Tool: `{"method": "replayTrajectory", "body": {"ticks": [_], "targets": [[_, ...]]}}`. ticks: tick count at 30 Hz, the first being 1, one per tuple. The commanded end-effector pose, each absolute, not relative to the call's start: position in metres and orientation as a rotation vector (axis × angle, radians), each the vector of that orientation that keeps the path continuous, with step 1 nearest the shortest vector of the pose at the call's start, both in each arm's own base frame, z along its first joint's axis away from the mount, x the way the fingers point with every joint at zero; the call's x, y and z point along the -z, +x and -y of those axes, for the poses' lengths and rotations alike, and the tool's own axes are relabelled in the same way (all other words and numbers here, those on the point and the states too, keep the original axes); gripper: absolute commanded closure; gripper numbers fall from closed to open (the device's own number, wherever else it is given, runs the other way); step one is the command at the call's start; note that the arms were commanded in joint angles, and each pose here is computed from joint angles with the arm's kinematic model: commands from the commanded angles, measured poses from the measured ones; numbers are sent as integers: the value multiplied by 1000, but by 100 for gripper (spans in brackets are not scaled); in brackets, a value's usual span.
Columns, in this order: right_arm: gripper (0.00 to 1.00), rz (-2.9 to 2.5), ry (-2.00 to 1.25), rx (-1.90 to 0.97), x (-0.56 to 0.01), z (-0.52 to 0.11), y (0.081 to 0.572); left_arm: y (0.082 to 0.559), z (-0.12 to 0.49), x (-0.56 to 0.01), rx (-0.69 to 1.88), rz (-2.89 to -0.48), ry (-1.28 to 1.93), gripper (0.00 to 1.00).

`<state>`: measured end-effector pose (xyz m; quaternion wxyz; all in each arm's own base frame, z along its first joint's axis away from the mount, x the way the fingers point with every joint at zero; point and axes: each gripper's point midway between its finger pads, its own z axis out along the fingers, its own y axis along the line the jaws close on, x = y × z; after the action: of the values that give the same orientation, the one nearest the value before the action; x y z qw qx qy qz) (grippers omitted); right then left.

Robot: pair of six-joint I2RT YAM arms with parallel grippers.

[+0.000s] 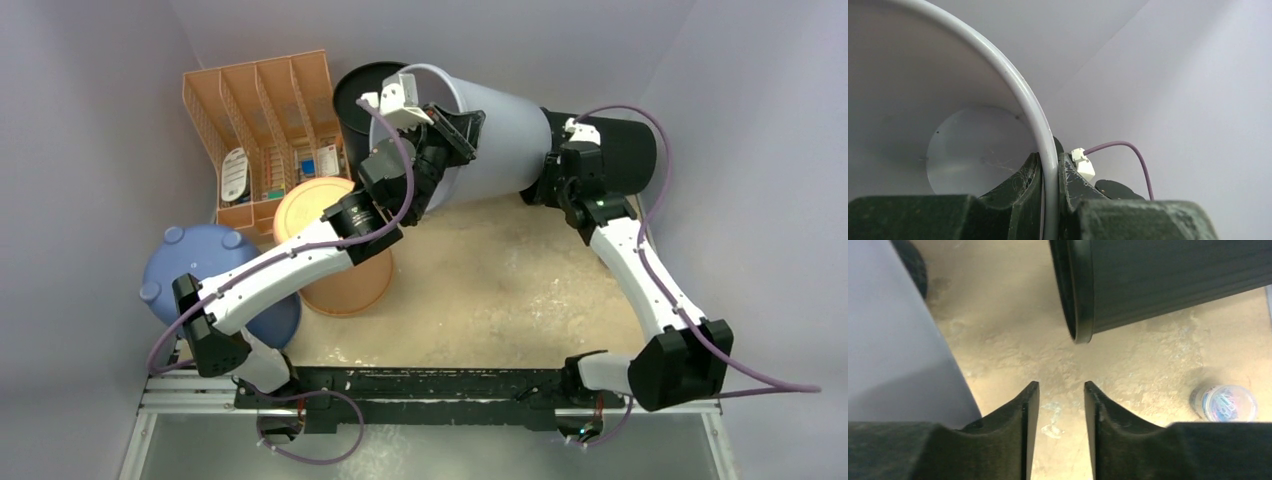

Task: Turn the large container upside down
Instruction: Pick up the container from the container.

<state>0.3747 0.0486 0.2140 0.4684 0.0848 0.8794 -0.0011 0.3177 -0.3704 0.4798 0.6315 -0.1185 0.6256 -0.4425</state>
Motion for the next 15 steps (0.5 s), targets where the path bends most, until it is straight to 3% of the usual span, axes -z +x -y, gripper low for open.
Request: {"method": "replayTrajectory", "body": {"ticks": [1,7,15], "targets": [[55,-2020,132,-153,-287,-70,369,267,349,-591,1197,-1187,-135,100],[41,-1931,48,-247,-347,-79,343,259,342,-598,1120,-1206,-20,100],[40,-1819,79,-223,-415,-61,306,255,358,-577,1069,-1260,135,100]]}}
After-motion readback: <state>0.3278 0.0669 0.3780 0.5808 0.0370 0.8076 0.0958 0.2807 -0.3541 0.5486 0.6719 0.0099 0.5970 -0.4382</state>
